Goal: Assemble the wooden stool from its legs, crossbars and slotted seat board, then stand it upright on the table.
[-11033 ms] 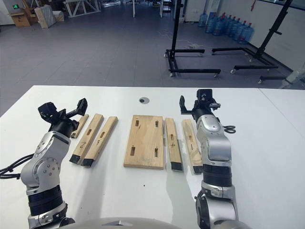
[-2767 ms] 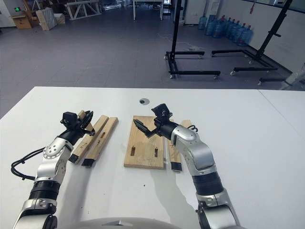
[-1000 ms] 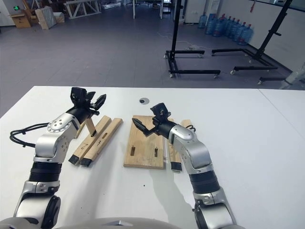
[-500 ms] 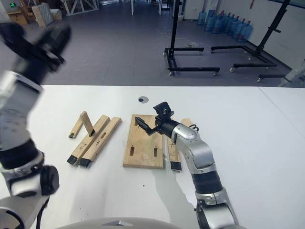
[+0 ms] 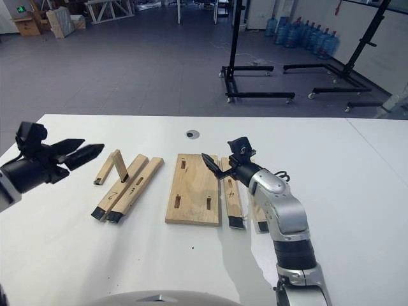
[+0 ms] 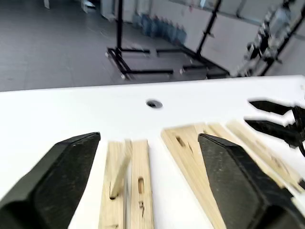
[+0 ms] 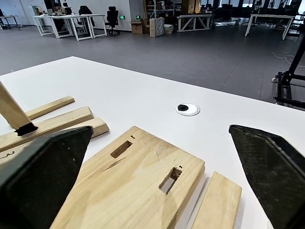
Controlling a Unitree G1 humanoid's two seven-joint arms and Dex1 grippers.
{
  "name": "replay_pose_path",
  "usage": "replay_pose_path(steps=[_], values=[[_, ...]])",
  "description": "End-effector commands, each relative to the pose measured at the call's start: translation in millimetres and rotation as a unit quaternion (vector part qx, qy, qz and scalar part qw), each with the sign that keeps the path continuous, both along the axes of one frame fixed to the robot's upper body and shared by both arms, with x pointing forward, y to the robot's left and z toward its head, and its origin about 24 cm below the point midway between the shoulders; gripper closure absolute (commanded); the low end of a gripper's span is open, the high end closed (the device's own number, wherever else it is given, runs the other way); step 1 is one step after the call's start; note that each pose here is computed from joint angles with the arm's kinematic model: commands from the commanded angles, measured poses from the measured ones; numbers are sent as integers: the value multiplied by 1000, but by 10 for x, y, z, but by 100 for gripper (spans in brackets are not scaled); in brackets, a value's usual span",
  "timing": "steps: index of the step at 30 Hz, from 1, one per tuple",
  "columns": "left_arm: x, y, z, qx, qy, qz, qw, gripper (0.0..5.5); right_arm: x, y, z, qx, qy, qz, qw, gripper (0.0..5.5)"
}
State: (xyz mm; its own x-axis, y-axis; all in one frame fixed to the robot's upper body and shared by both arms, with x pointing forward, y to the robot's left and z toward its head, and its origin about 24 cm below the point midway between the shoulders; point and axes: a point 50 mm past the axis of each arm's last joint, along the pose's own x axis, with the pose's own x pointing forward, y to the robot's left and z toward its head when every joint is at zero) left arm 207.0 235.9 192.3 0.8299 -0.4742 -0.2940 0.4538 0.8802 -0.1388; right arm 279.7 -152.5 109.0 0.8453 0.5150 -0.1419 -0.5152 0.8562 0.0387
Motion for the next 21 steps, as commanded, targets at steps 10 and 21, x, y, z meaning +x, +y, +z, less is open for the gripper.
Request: replay_pose_path(steps=[10,21], values=[[141,56,-886,63,104,86,989,11,11,88,-18,5,-1,8,1000,25],[151,226,-1058,165,91,81,979,11,77,195,-18,8,1,32,999,25]])
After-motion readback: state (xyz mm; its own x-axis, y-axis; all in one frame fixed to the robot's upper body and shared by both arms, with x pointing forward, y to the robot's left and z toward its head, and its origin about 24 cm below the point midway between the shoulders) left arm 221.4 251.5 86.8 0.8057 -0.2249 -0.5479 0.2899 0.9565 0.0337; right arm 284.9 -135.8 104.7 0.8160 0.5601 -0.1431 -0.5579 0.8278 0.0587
